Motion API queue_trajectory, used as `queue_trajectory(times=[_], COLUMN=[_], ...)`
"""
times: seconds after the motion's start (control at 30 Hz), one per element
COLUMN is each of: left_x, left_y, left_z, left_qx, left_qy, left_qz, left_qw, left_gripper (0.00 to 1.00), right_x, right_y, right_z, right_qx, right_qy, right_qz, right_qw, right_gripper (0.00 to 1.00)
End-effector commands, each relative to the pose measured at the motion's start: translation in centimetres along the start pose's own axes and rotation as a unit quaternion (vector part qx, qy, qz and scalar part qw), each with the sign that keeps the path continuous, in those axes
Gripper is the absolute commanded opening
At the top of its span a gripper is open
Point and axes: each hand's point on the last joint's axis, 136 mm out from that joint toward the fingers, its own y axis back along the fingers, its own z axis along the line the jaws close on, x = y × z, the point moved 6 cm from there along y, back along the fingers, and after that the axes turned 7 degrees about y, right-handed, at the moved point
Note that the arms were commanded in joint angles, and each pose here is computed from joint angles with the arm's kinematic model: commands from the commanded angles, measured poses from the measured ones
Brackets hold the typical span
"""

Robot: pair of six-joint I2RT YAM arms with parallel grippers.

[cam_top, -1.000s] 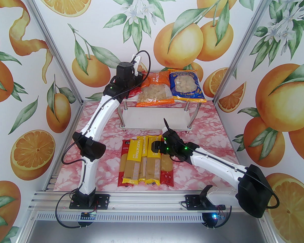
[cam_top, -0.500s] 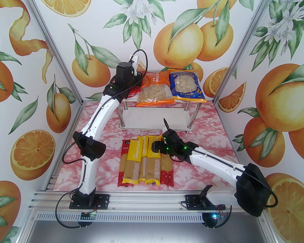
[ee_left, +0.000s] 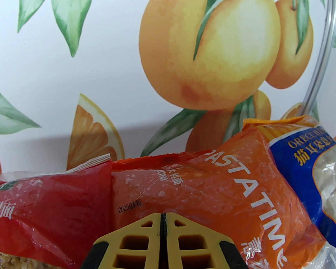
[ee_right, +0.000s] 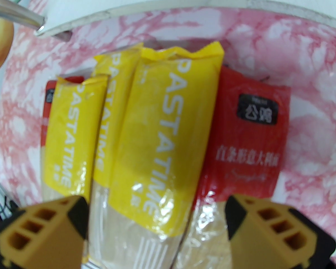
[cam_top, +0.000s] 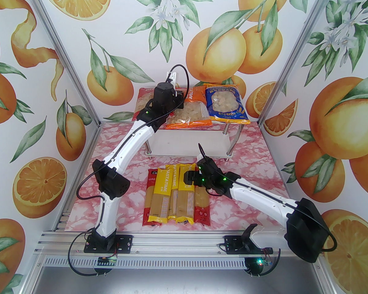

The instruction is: Place and organize the pasta boxes and bags onto the shelf

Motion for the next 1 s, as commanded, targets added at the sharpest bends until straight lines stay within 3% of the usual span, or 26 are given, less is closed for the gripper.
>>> queue_trajectory(times=[0.0,0.3,0.4,0.5,0.7,0.97], left_x=[-1.2,-8.5,-12.6,-13.6,-9.6,2.6], left_y=[1.2,6.7,11.8,16.5,24.7,30.9], left_z=[-0.7,-1.3,-1.4,-1.8,-0.8,0.9], left_qx=[0.006,0.020,0.028,0.036,0.059,0.114], left_qy=[0.026,-0.008,-0.026,-0.050,-0.077,-0.042], left_qz=[-0.022,-0.125,-0.167,-0.174,-0.130,0.029], left_qw=[0.999,0.992,0.985,0.983,0.987,0.992], left_gripper=[0.10,0.23,0.23,0.23,0.23,0.24], right_x=[0.0,0.3,1.1,1.9,3.7,6.2], right_y=[0.7,0.8,0.6,0.4,0.5,1.8], right_z=[-0.6,-1.1,-1.5,-2.0,-3.4,-5.9], right_qx=[0.008,0.022,0.030,0.038,0.064,0.110], right_qy=[-0.001,0.007,0.010,0.009,0.000,-0.016], right_qz=[-0.012,-0.011,0.004,0.017,0.035,0.046], right_qw=[1.000,1.000,0.999,0.999,0.997,0.993], right_gripper=[0.85,0.85,0.85,0.85,0.83,0.84])
